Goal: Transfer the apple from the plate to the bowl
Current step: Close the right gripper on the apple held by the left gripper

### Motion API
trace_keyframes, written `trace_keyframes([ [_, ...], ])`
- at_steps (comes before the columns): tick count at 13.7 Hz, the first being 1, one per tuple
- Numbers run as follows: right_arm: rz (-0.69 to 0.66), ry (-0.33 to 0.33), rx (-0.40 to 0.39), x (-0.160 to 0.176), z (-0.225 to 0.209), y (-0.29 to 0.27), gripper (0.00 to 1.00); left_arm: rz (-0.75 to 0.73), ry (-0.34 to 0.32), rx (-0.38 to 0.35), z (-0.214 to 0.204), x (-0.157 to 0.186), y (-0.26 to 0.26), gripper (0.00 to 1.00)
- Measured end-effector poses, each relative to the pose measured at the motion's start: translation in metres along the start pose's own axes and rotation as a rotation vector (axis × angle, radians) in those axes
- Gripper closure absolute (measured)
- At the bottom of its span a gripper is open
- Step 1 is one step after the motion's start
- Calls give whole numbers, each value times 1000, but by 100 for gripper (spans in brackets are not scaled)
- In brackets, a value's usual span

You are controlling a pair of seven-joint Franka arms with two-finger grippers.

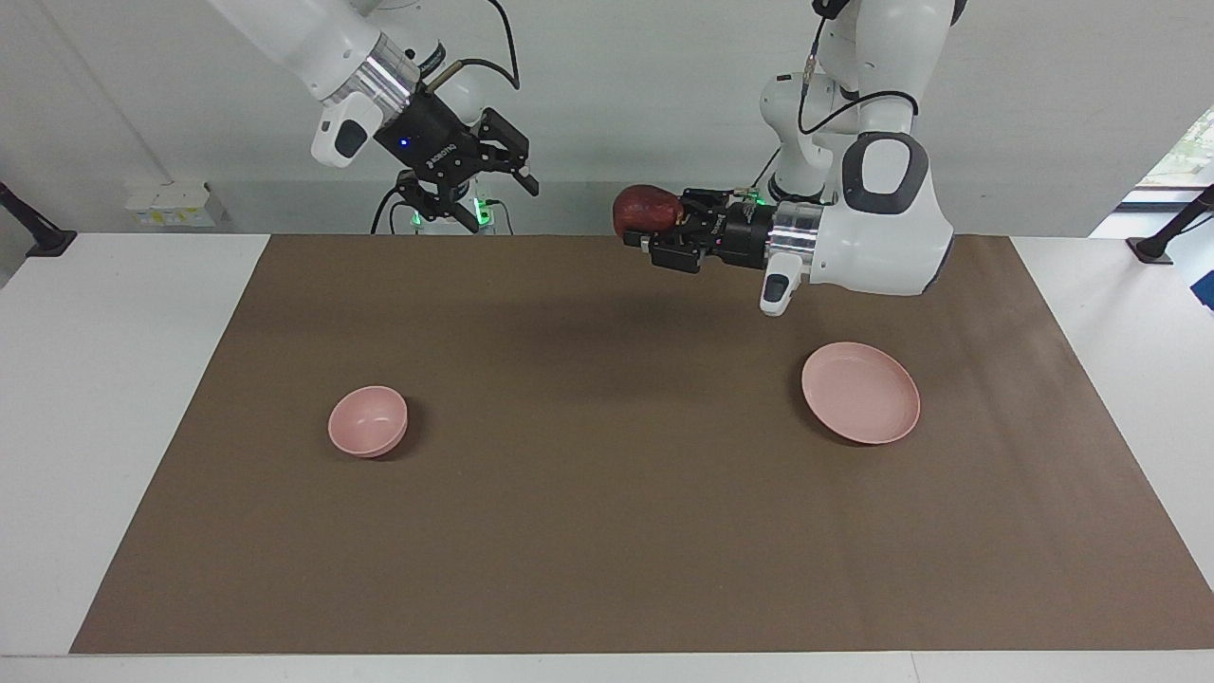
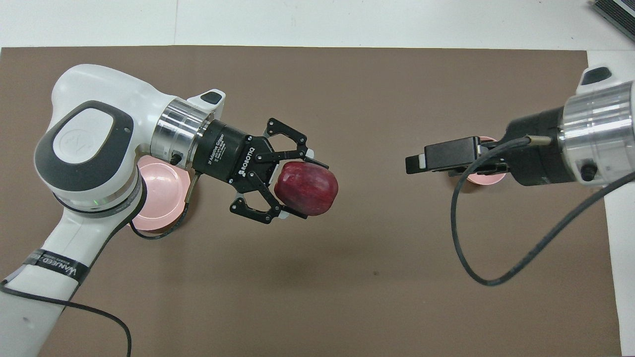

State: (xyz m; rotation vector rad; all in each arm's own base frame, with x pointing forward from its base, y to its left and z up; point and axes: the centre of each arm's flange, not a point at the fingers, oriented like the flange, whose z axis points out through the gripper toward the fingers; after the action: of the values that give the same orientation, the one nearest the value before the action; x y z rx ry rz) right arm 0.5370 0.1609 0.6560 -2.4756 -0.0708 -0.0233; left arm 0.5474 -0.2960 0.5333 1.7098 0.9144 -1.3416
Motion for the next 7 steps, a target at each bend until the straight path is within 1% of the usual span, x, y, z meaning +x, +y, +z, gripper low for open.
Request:
trace_keyframes([
  [2,-5,-30,86,1,25,-11,0,-2,-46,-23,0,-3,2,25],
  [4,-6,-69,218,6,50,-8,0,-8,-108,-62,-5,-5,4,25],
  [5,-3,-85,291,9,62,-3,0,-8,-126,-76,-7,-6,5,25],
  [7,7,-99,431,16,82,8,0,-11,-151,-97,-11,-5,6,25],
])
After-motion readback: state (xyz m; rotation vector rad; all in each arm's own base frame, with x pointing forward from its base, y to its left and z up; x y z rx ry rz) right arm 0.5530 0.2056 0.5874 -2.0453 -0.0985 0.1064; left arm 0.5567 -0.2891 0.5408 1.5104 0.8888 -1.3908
